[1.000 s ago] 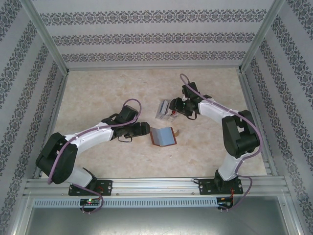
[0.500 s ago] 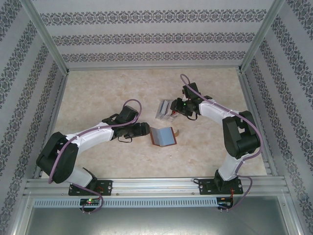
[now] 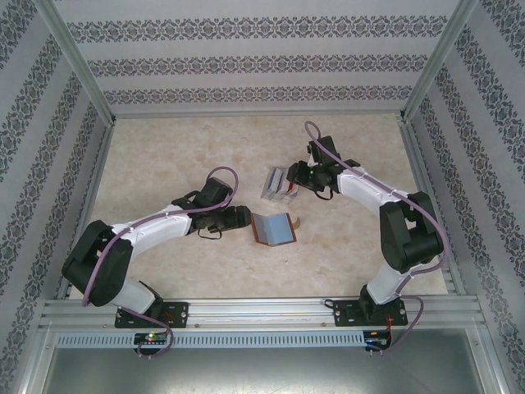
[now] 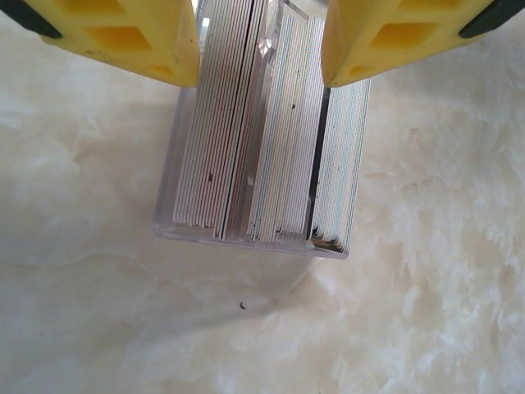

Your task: Put the credit cards into the card holder

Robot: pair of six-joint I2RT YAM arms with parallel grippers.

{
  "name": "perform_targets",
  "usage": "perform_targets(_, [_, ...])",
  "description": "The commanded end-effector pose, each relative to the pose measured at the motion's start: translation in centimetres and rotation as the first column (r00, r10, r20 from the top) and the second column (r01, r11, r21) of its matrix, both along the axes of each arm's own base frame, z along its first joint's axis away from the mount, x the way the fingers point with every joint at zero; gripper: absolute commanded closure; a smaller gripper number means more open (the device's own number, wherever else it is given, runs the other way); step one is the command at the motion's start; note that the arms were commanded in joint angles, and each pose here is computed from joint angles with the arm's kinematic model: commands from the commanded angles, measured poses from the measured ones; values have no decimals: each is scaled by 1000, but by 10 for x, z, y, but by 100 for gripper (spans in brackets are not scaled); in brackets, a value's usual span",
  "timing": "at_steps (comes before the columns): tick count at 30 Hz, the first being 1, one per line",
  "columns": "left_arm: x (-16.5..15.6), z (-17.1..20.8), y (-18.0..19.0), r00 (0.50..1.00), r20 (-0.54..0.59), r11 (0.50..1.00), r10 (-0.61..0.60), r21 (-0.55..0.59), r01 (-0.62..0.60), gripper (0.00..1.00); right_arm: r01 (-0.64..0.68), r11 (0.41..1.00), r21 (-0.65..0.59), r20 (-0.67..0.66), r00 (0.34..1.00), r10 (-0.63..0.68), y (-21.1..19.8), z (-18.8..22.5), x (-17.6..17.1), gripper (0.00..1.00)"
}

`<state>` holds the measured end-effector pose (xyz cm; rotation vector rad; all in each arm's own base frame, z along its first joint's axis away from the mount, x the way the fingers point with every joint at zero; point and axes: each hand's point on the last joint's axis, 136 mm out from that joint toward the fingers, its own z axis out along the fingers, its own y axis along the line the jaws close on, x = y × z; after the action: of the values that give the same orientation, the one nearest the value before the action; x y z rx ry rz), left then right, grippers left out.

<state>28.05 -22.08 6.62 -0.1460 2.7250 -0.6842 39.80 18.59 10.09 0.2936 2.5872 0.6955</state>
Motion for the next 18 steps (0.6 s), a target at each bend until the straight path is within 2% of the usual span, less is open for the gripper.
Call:
perform_targets(1, [1,8,-3,999,16,999,-29,22,28,22,5,1000,30,-1,1000,-5,4,-3,6,54])
perform_targets(8, [-2,5,-2,1000,9,1000,-28,13,28,22,-7,997,73,-17,1000,8,12,-3,6,50])
perform_targets(18, [-3,3,1,1000,25,1000,-12,8,12,22,-14,988,155,-5,1000,15,17,8,9,56])
